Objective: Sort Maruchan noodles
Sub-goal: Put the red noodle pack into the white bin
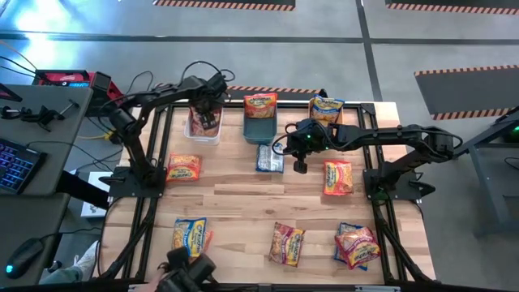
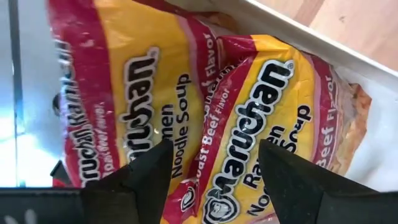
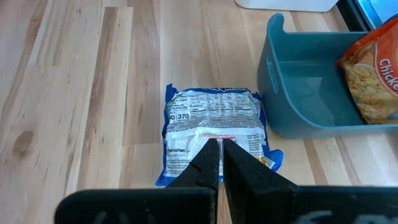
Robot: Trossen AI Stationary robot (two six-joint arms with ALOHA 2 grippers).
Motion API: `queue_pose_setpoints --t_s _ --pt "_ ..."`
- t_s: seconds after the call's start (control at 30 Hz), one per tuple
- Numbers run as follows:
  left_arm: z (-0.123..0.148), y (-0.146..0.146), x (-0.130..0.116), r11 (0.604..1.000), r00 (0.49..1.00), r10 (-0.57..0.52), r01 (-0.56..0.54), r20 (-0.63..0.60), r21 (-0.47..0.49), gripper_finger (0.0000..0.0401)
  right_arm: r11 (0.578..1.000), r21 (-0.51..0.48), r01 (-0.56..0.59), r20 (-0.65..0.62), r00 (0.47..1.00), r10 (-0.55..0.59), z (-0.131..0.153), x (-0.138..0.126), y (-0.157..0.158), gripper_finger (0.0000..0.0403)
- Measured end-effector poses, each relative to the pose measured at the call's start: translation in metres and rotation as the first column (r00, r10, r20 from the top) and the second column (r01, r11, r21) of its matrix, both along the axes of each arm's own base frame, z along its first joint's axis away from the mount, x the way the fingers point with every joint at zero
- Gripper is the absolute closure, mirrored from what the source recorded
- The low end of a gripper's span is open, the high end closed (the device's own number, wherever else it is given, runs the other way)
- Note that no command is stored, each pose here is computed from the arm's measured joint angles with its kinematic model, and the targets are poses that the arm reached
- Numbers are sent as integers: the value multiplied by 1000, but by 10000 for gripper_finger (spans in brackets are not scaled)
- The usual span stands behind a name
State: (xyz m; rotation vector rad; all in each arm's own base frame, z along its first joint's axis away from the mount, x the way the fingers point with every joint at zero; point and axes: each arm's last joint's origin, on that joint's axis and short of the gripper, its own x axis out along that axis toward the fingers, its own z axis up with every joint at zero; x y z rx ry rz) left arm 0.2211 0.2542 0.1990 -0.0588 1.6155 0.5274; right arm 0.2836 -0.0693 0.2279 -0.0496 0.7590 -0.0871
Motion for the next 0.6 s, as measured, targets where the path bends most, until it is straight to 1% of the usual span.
queue_pose_setpoints --t_s 0.13,0.23,0.33,0.5,0.53,0.6 --pt "-10 0 1 999 1000 -8 7 -21 -51 202 1000 0 0 0 1000 0 0 0 0 403" --pt "-14 0 1 997 999 -34 31 -41 -74 232 1000 0 0 -1 1000 0 0 0 0 403" --pt "-15 -1 2 993 996 -77 73 -50 -91 278 1000 0 0 -1 1000 0 0 0 0 403" --pt "-15 -4 4 986 989 -135 128 -64 -108 381 1000 0 0 -2 1000 0 0 0 0 403" --pt "-15 -4 4 986 988 -138 130 -70 -100 390 1000 0 0 -3 1000 0 0 0 0 403" --pt "-11 -6 6 986 985 -153 146 -83 -76 392 1000 1 0 -4 1000 0 0 0 0 403"
